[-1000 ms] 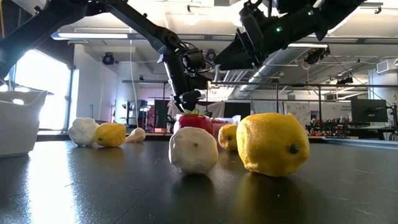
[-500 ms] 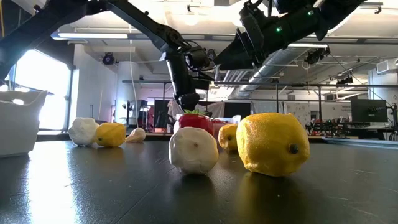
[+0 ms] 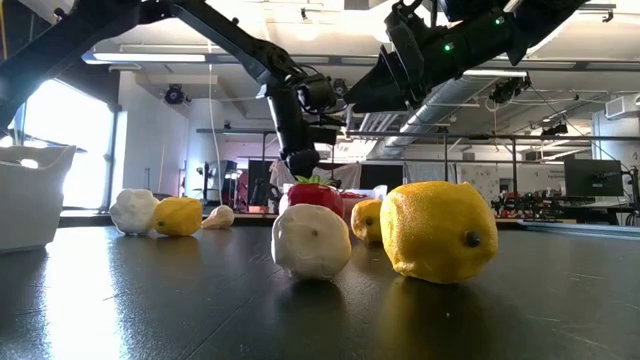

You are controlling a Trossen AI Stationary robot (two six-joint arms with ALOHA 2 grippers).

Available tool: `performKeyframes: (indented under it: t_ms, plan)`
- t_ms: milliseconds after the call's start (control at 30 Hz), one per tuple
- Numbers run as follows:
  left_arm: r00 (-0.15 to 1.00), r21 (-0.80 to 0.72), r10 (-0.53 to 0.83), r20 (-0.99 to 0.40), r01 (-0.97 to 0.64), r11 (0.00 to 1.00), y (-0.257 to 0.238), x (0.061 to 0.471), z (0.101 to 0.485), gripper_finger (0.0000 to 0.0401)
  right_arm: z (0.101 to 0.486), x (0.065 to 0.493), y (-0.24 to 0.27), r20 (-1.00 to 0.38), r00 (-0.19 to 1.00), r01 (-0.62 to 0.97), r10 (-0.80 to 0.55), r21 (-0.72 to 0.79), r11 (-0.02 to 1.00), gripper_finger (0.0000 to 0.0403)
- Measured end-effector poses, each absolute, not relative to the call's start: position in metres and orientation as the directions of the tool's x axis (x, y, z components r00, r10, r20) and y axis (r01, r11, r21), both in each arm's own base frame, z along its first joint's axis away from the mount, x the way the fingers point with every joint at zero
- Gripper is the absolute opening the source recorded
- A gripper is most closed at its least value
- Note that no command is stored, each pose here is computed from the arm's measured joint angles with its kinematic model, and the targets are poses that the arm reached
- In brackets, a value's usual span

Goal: Sort produce into baskets
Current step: Put the red tomato into the transparent bin, then put the yellow lemon into the gray bin

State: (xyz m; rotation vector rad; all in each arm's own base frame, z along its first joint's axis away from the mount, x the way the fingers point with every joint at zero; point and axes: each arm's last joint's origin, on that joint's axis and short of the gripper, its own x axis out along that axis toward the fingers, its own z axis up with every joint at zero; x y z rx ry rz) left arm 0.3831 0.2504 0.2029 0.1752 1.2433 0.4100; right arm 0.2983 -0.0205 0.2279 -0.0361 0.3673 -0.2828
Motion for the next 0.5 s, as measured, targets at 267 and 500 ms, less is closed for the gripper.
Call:
performKeyframes:
  t_ms: [267, 500]
  plan:
    - [0.295, 0.337, 0.408, -0.864, -0.263, 0.904, 0.243, 0.383, 0.215, 0.0194, 0.226, 0.298, -0.020, -0.365, 0.888, 0.267, -0.280, -0.087, 0.960, 0.0279]
    - [0.450, 0.309, 0.439, -0.778, -0.335, 0.890, 0.235, 0.370, 0.236, 0.0083, 0.226, 0.297, -0.022, -0.361, 0.870, 0.322, -0.335, -0.097, 0.942, 0.0279]
